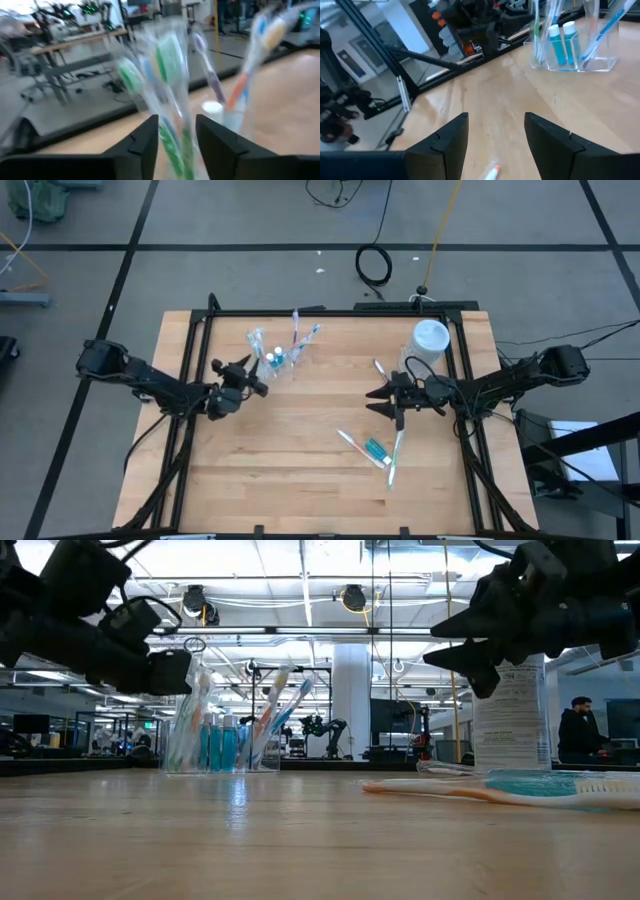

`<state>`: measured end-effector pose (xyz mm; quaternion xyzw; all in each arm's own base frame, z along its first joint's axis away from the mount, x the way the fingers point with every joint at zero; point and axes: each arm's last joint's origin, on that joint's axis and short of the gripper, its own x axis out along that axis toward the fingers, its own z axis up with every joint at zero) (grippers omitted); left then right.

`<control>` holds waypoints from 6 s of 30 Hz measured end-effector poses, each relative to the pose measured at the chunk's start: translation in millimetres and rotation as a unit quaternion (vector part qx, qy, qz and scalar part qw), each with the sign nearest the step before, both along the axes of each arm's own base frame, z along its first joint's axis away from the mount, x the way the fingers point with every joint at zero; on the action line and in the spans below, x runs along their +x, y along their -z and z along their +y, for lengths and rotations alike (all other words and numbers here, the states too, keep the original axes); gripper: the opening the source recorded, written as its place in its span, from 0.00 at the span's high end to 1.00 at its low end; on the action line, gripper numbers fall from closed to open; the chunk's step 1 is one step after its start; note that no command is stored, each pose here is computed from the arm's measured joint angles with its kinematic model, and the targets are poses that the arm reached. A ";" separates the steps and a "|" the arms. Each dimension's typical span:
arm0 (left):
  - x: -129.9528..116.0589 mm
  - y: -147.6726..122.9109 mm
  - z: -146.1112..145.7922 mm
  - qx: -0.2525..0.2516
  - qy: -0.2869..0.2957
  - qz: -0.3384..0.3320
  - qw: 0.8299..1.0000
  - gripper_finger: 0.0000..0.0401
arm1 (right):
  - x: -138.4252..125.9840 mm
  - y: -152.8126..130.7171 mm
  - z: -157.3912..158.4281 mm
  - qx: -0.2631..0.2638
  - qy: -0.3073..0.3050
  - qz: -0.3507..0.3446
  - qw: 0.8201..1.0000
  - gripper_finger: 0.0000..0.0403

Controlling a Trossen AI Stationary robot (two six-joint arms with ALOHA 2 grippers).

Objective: Pick & Place toothbrushing station
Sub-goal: Put the purple toothbrush into the transparent organizer

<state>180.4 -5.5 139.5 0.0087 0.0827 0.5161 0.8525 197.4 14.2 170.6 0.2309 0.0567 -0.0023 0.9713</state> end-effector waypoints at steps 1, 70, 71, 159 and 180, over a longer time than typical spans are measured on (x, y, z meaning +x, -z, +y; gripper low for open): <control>-0.9 -3.3 -0.7 0.006 -0.003 -0.001 1.000 0.64 | 0.0 0.1 -0.2 -0.009 0.002 0.000 1.000 0.54; -4.1 -42.8 -38.0 -0.071 0.179 -0.087 0.977 0.70 | -9.6 40.1 27.9 -0.060 0.332 0.467 0.817 0.59; -4.2 -42.6 -38.0 -0.072 0.179 -0.087 0.977 0.70 | -8.3 39.9 26.7 -0.059 0.332 0.465 0.818 0.59; 57.9 -29.2 -68.5 -0.235 0.483 -0.098 0.838 0.70 | 175.4 -10.7 114.7 -0.878 -0.086 0.247 0.401 0.93; 110.4 -61.2 -31.9 -0.324 0.487 0.085 0.807 0.70 | 175.4 -8.8 112.7 -0.897 -0.109 0.251 0.347 0.93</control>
